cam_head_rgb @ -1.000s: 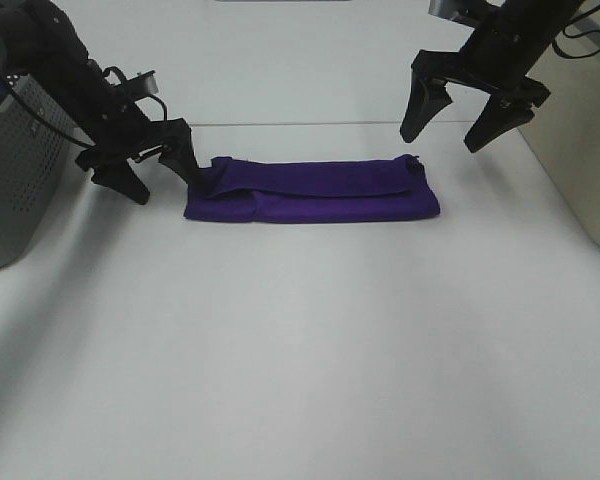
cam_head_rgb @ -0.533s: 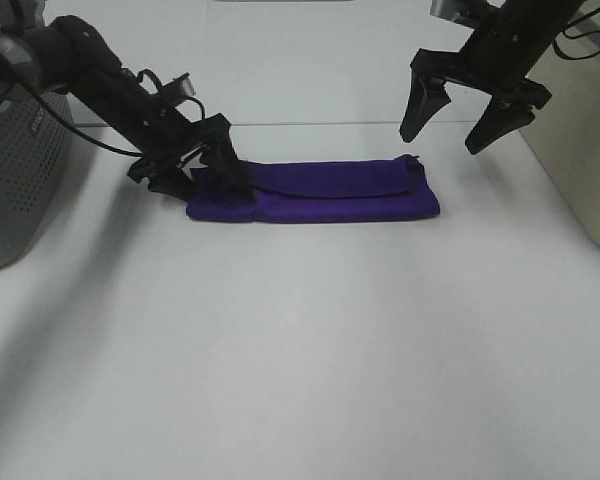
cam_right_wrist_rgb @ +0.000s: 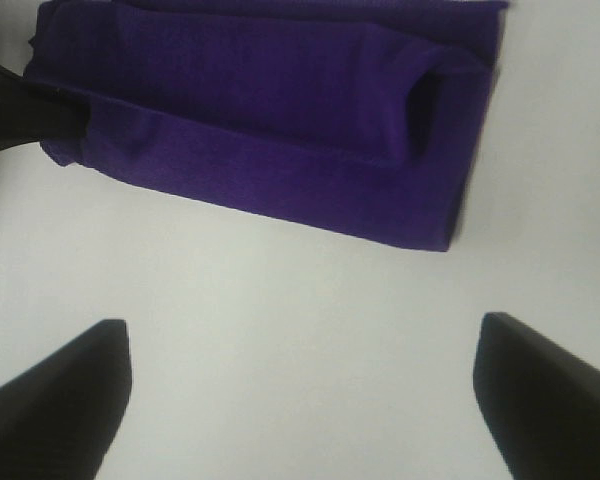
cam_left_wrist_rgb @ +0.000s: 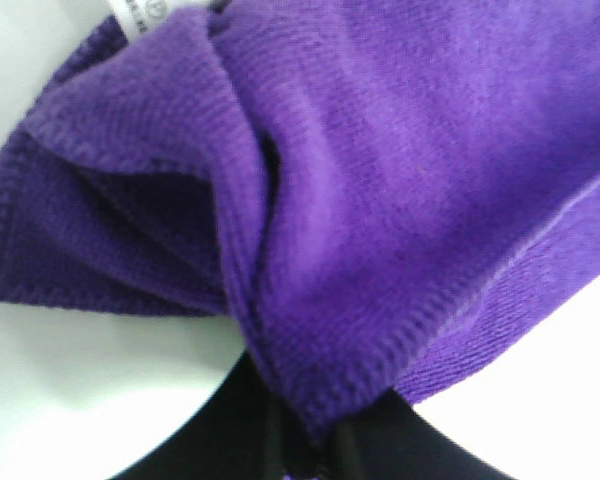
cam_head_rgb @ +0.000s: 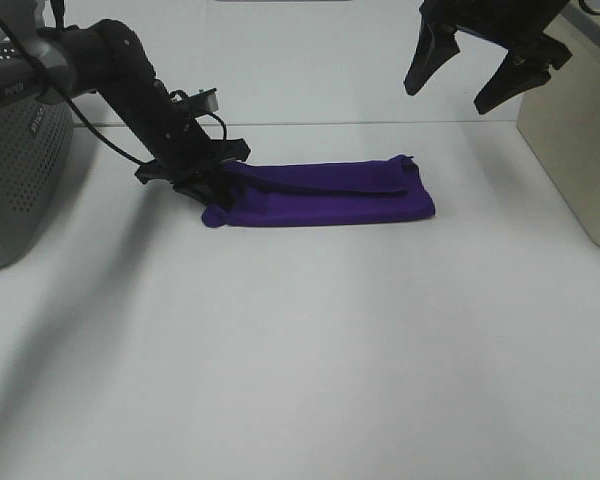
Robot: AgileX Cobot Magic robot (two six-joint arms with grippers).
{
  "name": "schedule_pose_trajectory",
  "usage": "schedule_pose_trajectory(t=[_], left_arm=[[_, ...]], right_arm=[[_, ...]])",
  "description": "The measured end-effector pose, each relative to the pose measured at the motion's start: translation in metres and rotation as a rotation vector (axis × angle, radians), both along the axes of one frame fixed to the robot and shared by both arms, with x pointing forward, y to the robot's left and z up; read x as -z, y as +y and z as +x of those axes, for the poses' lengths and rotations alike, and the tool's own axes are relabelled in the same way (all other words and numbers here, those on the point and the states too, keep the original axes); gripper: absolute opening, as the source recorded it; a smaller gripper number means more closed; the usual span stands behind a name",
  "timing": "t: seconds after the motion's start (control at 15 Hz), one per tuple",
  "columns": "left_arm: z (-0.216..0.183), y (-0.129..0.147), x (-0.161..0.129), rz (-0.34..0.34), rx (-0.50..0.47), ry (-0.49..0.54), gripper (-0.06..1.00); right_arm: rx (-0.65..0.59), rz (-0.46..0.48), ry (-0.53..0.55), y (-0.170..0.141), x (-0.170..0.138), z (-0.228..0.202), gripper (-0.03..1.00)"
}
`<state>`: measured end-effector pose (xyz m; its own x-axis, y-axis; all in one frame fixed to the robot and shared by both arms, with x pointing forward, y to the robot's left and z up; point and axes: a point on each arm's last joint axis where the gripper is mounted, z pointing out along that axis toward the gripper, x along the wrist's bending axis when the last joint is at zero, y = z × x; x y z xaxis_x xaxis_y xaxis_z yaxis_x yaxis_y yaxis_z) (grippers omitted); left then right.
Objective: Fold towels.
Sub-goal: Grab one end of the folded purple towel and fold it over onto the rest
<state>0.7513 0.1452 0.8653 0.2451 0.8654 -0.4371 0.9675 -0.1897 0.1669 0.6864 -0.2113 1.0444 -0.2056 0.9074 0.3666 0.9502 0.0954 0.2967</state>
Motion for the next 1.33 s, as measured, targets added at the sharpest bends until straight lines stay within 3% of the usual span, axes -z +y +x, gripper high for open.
schedule_pose_trajectory(t=[0.07, 0.13, 0.27, 0.33, 0.4, 0.47, 0.87, 1.07, 1.33], left_arm=[[0.004, 0.007, -0.01, 0.097, 0.034, -0.052, 0.03], [0.008, 0.013, -0.019, 0.141, 0.038, -0.094, 0.03], [0.011, 0.016, -0.032, 0.15, 0.035, -0.129, 0.03], [0.012, 0.019, -0.062, 0.117, 0.025, -0.187, 0.03], [0.011, 0.015, -0.068, 0.079, 0.034, -0.196, 0.03], [0.009, 0.006, -0.07, 0.051, 0.056, -0.2, 0.03], [-0.017, -0.066, -0.07, 0.035, 0.212, -0.21, 0.03], [-0.026, -0.089, -0.071, 0.015, 0.234, -0.22, 0.03], [-0.031, -0.118, -0.075, -0.068, 0.217, -0.288, 0.07]], right_arm=[[0.001, 0.002, -0.033, -0.001, -0.015, -0.005, 0.9], [0.0, 0.006, -0.053, -0.001, -0.025, -0.009, 0.9], [0.0, 0.008, -0.077, -0.002, -0.035, -0.013, 0.9], [0.002, 0.004, -0.108, -0.004, -0.053, -0.027, 0.9], [0.006, -0.01, -0.1, -0.006, -0.057, -0.037, 0.9], [0.012, -0.026, -0.095, -0.009, -0.062, -0.052, 0.9], [0.013, -0.082, -0.046, -0.026, -0.071, -0.155, 0.9], [0.023, -0.079, -0.044, -0.031, -0.07, -0.205, 0.9], [0.036, -0.07, -0.079, -0.036, -0.074, -0.244, 0.9]])
